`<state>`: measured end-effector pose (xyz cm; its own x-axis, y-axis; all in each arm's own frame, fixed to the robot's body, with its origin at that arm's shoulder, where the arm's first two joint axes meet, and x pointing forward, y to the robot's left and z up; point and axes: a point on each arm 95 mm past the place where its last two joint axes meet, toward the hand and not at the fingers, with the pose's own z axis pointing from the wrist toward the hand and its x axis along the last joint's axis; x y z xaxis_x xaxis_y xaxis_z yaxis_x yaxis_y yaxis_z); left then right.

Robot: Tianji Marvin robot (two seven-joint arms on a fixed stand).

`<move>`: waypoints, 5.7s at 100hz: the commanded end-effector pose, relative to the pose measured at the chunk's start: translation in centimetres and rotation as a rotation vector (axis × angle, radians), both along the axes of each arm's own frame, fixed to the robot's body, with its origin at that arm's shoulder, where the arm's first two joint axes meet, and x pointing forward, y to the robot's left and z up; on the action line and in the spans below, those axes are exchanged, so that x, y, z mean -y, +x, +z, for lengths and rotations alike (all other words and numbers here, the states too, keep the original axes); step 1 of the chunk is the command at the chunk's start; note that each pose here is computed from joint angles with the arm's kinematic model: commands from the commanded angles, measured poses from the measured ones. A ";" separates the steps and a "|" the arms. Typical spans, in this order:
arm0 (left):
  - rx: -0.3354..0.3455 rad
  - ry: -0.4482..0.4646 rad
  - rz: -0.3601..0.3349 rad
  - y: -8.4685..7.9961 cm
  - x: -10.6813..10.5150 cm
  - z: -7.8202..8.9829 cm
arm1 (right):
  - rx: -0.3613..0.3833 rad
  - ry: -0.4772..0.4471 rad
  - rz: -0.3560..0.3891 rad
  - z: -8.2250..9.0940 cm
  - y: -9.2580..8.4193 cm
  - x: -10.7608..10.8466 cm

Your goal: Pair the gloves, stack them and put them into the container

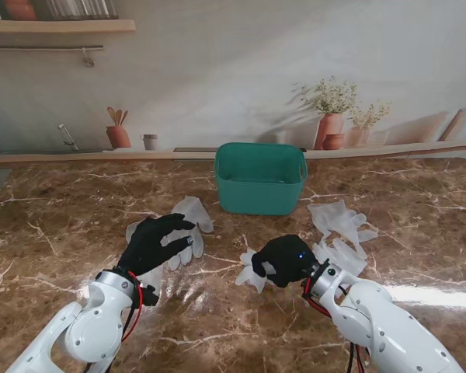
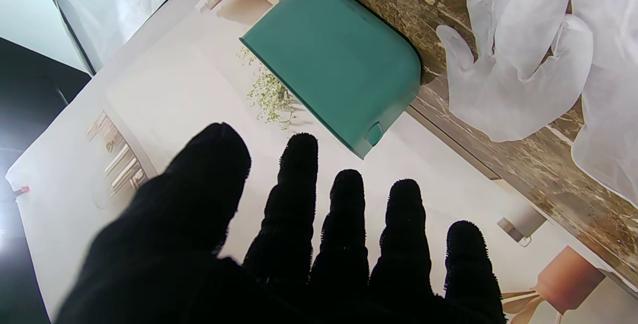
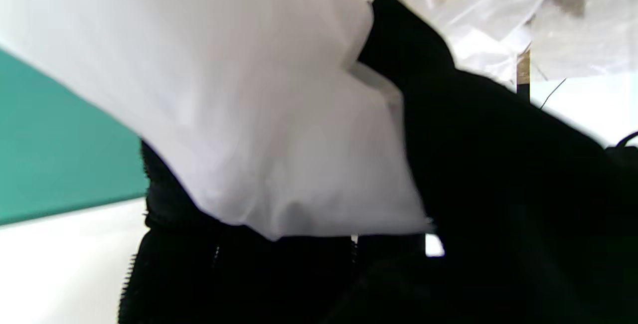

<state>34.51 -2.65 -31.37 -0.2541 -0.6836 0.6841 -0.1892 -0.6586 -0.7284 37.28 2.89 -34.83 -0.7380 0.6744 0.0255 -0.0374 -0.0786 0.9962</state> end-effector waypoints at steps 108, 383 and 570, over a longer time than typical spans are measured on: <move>-0.019 0.010 -0.005 -0.4 0.1 -0.5 | 0.258 0.074 -0.204 13.0 17.2 -1.2; 0.043 0.012 -0.061 1.4 0.9 -0.5 | 0.043 -0.071 -0.409 9.0 7.9 6.0; 0.110 -0.084 -0.147 3.2 -0.2 -1.1 | -0.106 -0.374 -1.198 -2.2 -1.7 13.7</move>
<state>37.80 -2.51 -32.15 -0.4323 -0.5768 0.6932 -0.2094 -0.6835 -0.6993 35.93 -10.76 -35.54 0.3265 0.8924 -0.3116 0.1460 0.2781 0.9494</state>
